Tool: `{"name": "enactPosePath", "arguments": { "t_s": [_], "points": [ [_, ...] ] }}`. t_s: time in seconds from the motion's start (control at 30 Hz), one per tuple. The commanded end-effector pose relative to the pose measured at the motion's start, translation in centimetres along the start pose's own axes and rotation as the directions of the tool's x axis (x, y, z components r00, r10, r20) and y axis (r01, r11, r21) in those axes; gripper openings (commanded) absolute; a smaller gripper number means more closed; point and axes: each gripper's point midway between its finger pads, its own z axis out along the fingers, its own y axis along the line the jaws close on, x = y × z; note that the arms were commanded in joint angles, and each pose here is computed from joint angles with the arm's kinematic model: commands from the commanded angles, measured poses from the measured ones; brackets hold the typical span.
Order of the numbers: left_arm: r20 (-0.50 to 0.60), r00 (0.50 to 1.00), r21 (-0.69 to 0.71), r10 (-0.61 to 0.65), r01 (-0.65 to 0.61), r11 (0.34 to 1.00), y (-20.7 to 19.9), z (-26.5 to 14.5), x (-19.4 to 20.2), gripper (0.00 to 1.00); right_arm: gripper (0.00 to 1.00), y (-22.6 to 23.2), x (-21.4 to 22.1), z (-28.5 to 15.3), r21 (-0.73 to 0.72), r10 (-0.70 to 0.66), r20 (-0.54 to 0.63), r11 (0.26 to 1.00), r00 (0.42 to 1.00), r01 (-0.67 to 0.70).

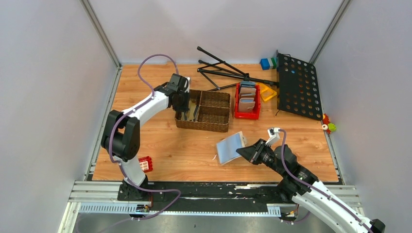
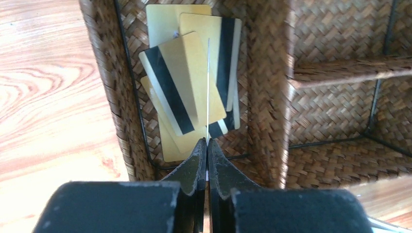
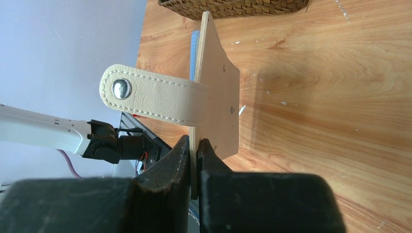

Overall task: Take the credit cards out of the card holder
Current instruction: Place the credit card in the storage box, then close the card holder at the center of the board.

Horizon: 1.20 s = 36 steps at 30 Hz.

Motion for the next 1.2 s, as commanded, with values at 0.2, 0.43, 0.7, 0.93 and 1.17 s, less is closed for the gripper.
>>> {"name": "enactPosePath", "arguments": {
  "t_s": [0.2, 0.43, 0.7, 0.93, 1.17],
  "points": [
    [-0.029, 1.000, -0.006, 0.008, -0.008, 1.000, 0.9, -0.5, -0.9, 0.29, 0.00, -0.4, 0.5, 0.3, -0.001, 0.021, -0.014, 1.000, 1.000, -0.022],
    [0.026, 1.000, 0.010, 0.001, -0.002, 1.000, 0.5, -4.0, -1.1, 0.45, 0.00, -3.7, 0.9, 0.0, 0.160, -0.014, -0.019, 0.987, 1.000, 0.017],
    [0.108, 0.994, 0.021, -0.019, 0.017, 1.000, 0.3, -8.3, -1.4, 0.81, 0.00, -7.3, 0.6, -0.6, 0.390, -0.133, -0.115, 0.905, 0.984, 0.168],
    [0.175, 0.984, 0.081, -0.024, 0.010, 0.997, -2.7, -11.1, 0.6, 0.84, 0.00, -9.4, 0.1, -0.3, 0.560, -0.200, -0.259, 0.766, 0.945, 0.316],
    [0.192, 0.981, 0.206, -0.022, -0.018, 0.978, -6.1, -12.5, 4.2, 0.84, 0.00, -9.9, 0.0, 0.0, 0.646, -0.316, -0.386, 0.578, 0.867, 0.499]
  ]
}}
